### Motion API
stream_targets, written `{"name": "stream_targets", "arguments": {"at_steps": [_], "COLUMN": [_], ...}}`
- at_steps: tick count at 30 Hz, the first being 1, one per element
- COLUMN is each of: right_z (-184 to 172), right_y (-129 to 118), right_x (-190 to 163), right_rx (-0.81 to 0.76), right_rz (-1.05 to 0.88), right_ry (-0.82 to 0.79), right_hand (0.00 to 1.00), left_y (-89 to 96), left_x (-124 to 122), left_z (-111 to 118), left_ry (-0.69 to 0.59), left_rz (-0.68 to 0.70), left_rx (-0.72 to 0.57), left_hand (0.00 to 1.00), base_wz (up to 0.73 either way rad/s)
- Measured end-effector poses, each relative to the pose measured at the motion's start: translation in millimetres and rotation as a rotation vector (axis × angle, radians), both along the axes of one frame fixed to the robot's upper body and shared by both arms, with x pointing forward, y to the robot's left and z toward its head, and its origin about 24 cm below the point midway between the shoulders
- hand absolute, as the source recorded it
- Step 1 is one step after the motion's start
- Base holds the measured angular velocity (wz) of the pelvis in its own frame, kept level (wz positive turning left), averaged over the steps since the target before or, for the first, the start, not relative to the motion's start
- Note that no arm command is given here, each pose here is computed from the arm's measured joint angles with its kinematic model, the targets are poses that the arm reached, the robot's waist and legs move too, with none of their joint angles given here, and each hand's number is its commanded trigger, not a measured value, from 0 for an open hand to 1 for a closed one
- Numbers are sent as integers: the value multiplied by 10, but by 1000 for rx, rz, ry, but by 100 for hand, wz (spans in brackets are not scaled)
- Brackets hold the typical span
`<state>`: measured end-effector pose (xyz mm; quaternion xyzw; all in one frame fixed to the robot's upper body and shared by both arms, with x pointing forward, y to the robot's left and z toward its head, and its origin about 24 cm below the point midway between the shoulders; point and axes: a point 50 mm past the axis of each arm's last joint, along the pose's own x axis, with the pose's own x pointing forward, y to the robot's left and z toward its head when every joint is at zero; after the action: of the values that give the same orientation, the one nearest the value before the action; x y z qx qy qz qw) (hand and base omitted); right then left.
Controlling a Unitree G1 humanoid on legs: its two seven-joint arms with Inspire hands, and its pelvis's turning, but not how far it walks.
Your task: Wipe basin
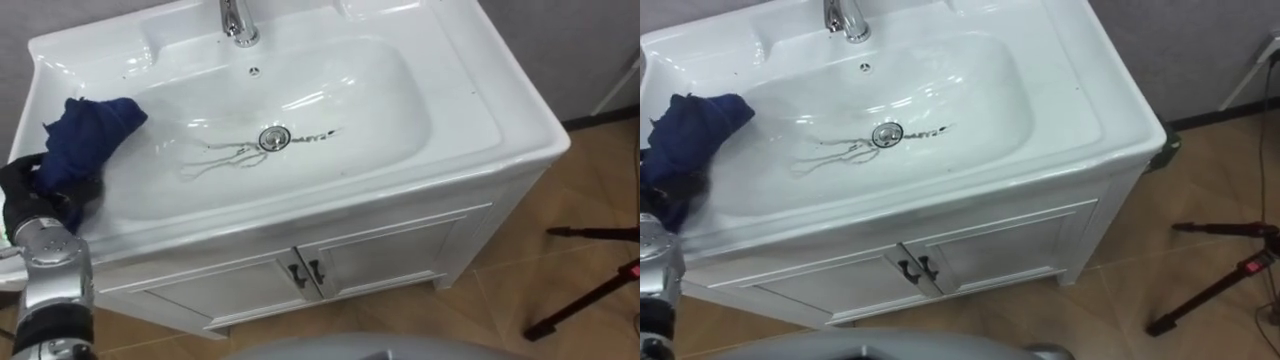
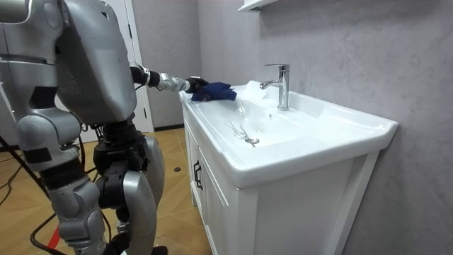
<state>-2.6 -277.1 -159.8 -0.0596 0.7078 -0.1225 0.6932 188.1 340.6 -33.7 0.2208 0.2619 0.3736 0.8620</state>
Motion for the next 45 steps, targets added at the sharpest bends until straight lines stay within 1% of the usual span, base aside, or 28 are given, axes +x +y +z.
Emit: {"name": "stream_targets", "arguments": {"at_steps": [2, 4, 7, 11, 16, 17, 19, 22, 26, 30, 34, 38, 40, 42, 45], "right_z": [-7, -19, -27, -26, -26, -26, -24, -21, -25, -31, -32, -34, -34, -32, -32], "right_y": [21, 51, 73, 68, 67, 69, 69, 72, 85, 99, 103, 112, 114, 112, 110], "right_x": [8, 25, 6, 12, 8, -4, -57, -109, -124, -112, -102, -108, -106, -116, -112], "right_rx": [10, 18, 24, 22, 20, 21, 21, 26, 31, 41, 49, 68, 75, 79, 79], "right_rz": [1, -3, -12, 3, 18, 20, 21, 34, 42, 61, 68, 68, 67, 67, 69], "right_ry": [1, -6, -10, -18, -24, -21, -17, -9, -1, 6, 1, 2, 3, 11, 9], "right_hand": [0, 0, 0, 0, 0, 0, 0, 0, 0, 0, 0, 0, 0, 0, 0], "left_y": [2, -28, -109, -193, -258, -269, -314, -330, -353, -446, -521, -545, -574, -594, -606], "left_x": [23, 106, 202, 282, 322, 323, 328, 307, 300, 338, 372, 389, 404, 420, 421], "left_z": [68, 226, 424, 584, 741, 753, 799, 849, 863, 844, 809, 784, 761, 707, 626], "left_ry": [22, 34, 3, -56, -130, -133, -130, -124, -112, -96, -75, -32, 3, 74, 161], "left_rz": [-23, -82, -150, -182, -172, -175, -200, -213, -230, -285, -344, -395, -438, -502, -546], "left_rx": [57, 187, 328, 404, 488, 502, 578, 650, 690, 731, 724, 720, 730, 740, 713], "left_hand": [100, 100, 100, 100, 100, 100, 100, 100, 100, 100, 100, 100, 100, 100, 100], "base_wz": [2, 12, 10, -4, -3, -6, -2, 0, 0, 0, 0, -1, 0, 0, 0]}}
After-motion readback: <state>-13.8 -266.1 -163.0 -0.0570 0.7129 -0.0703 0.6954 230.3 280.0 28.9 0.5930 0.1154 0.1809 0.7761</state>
